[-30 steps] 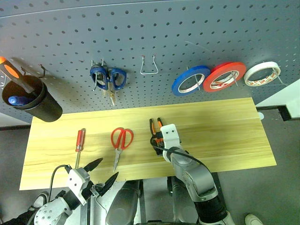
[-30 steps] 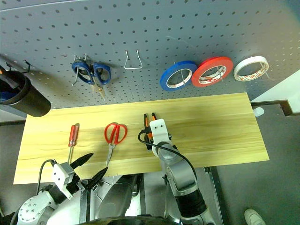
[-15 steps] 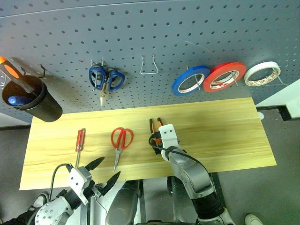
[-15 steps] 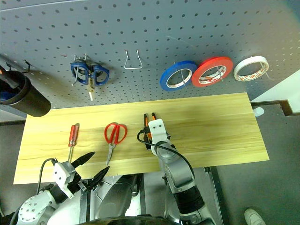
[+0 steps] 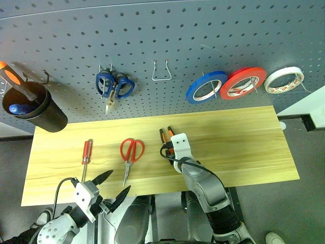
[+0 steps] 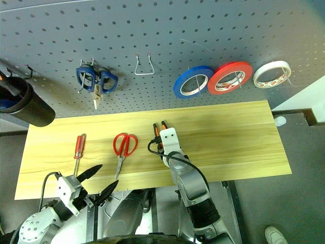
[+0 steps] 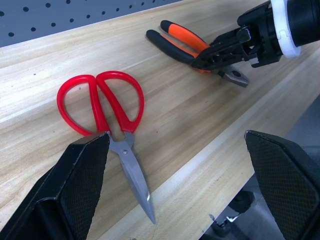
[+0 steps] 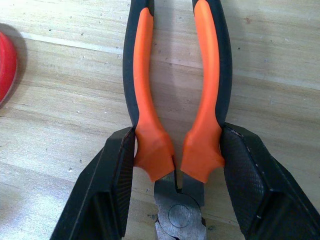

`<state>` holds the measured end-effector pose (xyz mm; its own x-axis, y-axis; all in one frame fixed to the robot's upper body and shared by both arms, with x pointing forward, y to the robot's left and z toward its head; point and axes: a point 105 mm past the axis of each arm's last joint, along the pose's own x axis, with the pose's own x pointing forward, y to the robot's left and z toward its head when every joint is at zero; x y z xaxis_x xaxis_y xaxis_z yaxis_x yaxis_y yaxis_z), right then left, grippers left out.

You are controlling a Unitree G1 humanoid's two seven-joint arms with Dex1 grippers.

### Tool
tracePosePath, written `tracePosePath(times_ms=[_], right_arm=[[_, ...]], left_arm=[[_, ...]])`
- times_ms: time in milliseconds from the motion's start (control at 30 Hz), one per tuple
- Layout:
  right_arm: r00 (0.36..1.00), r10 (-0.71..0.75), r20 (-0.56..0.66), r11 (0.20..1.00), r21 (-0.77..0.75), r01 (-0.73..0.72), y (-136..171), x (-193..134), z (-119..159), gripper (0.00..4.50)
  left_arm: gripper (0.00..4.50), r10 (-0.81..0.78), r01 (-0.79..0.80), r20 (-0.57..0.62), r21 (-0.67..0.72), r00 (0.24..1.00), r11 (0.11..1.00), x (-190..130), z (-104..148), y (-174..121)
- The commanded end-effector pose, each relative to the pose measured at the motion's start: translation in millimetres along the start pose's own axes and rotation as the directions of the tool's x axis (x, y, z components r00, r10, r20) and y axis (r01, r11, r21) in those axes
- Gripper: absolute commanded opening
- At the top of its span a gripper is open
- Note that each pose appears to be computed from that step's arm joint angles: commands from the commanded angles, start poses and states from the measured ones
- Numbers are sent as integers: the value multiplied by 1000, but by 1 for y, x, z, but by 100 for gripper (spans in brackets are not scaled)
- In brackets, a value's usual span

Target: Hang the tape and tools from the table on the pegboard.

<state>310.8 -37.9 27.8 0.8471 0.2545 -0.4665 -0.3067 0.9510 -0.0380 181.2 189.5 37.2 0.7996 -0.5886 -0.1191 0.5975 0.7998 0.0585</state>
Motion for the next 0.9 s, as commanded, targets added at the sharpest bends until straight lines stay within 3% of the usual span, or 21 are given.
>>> tracePosePath(times_ms=[33,433,900], right_arm=[[998,53,34,997,59,-55,21,-3,8,219],[994,85,68,995,52,-88,17,-13,10,219],[967,157,200,987,10,-162,-8,-67,26,219]], left_arm=[[450,-2,2,-10,-9,1000,1000,-4,-3,-2],[450,-15,15,-3,-5,1000,1000,-1,-2,1],[450,-69,69,78,7,995,998,8,12,1]])
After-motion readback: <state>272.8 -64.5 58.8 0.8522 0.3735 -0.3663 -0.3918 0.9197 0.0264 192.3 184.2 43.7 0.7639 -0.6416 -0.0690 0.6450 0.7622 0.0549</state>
